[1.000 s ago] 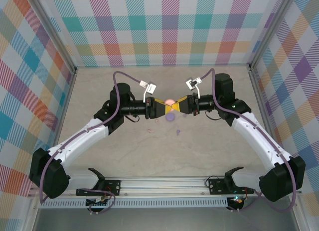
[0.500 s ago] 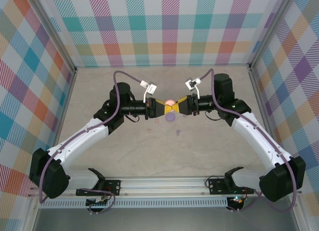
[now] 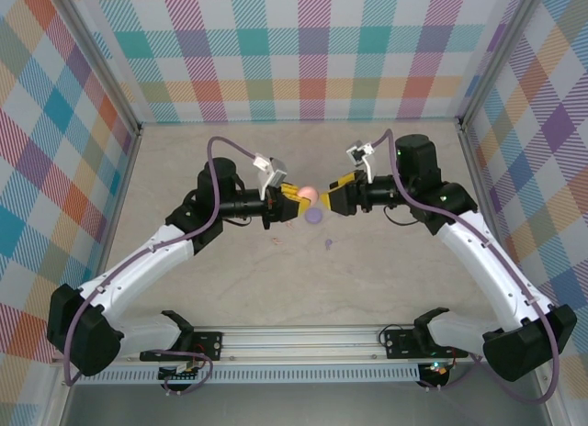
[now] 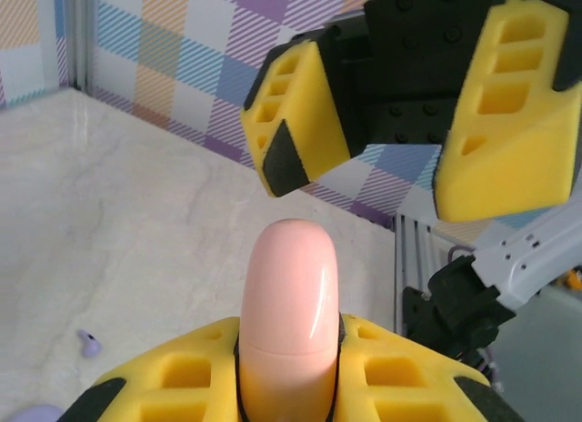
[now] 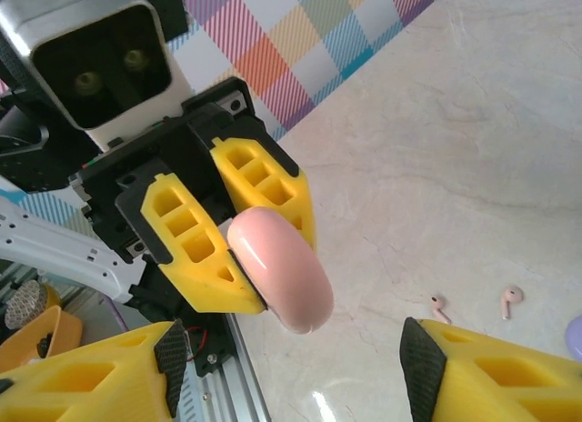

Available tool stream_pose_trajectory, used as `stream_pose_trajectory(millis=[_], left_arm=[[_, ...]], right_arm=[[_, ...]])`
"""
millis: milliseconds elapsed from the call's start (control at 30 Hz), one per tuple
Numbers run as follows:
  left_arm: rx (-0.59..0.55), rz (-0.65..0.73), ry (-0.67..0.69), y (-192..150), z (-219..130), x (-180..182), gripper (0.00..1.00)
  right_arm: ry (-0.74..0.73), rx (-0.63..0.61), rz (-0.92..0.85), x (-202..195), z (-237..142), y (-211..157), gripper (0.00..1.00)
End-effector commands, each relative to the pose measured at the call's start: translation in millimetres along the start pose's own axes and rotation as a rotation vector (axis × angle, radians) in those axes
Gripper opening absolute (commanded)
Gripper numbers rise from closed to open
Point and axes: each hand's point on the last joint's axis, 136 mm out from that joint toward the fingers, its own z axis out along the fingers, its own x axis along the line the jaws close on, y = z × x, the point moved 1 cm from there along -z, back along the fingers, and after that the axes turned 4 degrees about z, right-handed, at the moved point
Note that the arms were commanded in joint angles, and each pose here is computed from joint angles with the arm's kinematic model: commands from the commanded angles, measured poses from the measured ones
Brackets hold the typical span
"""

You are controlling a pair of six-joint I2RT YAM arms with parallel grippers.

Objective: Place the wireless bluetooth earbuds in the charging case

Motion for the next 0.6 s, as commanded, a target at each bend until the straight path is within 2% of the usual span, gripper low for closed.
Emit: stream_pose_trajectory(millis=[0, 233, 567], left_arm=[[-0.043, 0.199, -0.063, 6.7, -2.9, -17.4, 0.13], [-0.065, 0.251, -0.048, 14.6, -1.5, -19.9, 0.13], [-0.074, 0.253, -0.093, 16.5, -0.4, -30.7, 0.13]], right_arm=[[-0.041, 0.021, -0.034, 6.5, -4.9, -3.5, 0.66], [-0.035, 0.056, -0.069, 16.0, 0.8, -8.7, 0.67], [-0.097, 0.05, -0.072, 6.1, 6.0, -5.1, 0.68]])
